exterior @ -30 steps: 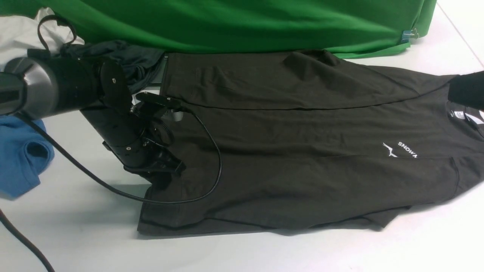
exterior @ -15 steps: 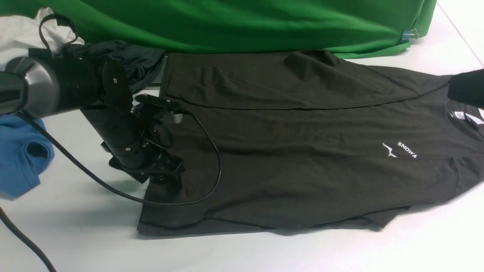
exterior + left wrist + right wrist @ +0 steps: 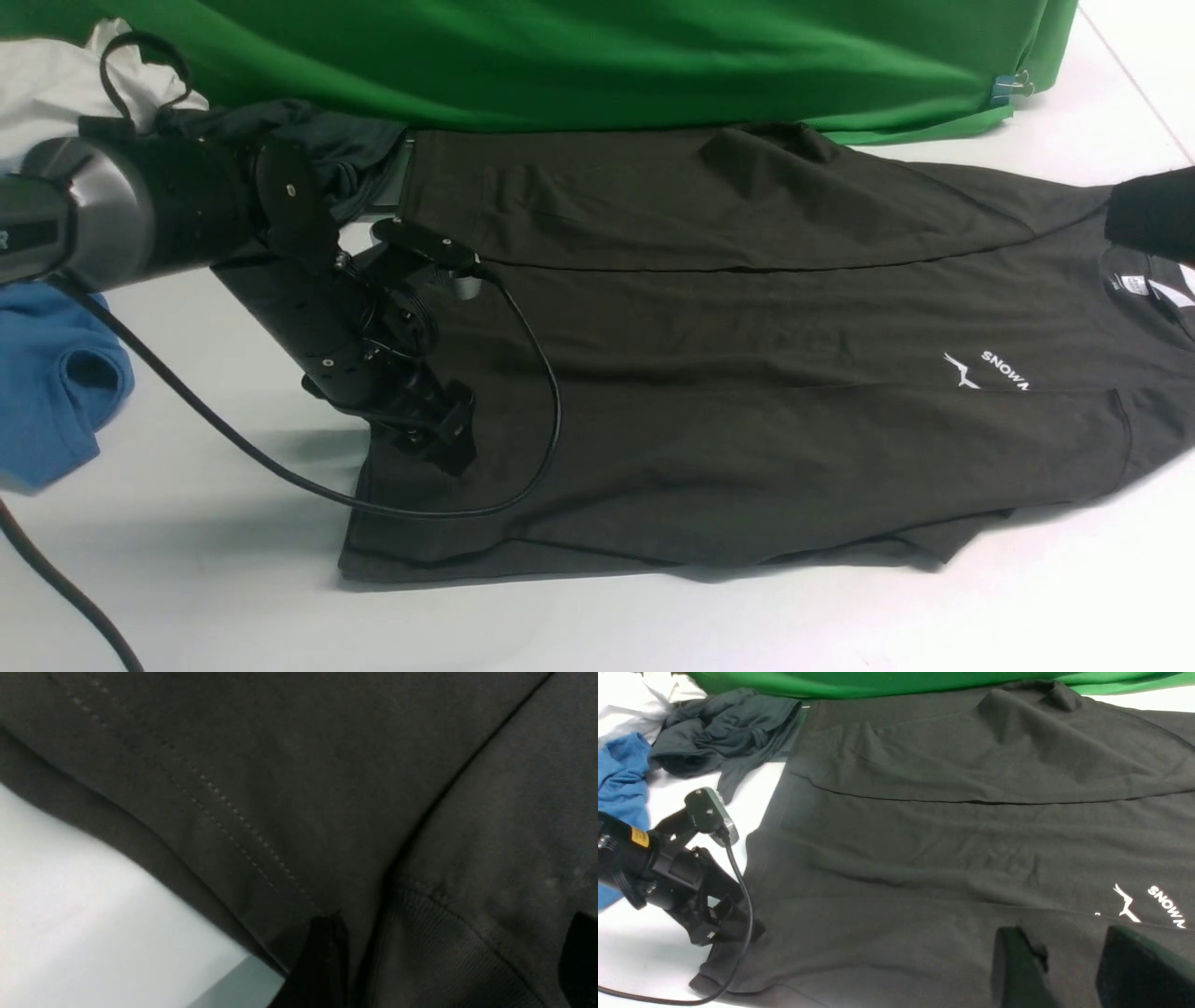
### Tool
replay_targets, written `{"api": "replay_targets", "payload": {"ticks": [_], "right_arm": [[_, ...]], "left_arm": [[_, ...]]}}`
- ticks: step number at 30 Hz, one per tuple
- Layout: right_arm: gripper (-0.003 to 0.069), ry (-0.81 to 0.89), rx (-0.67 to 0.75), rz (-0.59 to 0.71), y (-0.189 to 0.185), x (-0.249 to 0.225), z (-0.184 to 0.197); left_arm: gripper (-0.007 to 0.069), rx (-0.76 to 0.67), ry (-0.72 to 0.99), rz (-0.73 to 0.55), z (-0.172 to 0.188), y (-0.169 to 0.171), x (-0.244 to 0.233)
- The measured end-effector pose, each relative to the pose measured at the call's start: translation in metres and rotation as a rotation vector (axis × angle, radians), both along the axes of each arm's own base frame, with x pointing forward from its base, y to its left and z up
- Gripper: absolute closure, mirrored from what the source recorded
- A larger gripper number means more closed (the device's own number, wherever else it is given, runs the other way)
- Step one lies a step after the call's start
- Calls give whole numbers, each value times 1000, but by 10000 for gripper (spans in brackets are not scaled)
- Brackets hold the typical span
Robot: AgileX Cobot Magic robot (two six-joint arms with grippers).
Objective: Fold a long-sleeved shirt on a white desktop.
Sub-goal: 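Grasp the left edge of the dark T-shirt lying flat on the table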
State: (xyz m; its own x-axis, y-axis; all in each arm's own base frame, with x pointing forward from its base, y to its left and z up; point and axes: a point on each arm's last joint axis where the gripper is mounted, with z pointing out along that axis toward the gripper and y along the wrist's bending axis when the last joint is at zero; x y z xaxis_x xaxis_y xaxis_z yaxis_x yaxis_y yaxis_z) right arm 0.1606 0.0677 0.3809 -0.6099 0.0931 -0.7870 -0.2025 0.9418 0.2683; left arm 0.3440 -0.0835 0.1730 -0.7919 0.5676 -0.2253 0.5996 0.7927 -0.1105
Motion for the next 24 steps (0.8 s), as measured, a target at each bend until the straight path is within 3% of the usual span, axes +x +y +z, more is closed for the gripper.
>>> {"api": "replay_targets", "payload": {"ticks": [17, 24], "right_arm": [[418, 3, -1, 0, 0, 0, 0], [418, 14, -6, 0, 0, -1, -1]], "left_arm": [[235, 20, 63, -2, -7, 2, -3], [275, 38, 72, -10, -14, 3, -1]]}}
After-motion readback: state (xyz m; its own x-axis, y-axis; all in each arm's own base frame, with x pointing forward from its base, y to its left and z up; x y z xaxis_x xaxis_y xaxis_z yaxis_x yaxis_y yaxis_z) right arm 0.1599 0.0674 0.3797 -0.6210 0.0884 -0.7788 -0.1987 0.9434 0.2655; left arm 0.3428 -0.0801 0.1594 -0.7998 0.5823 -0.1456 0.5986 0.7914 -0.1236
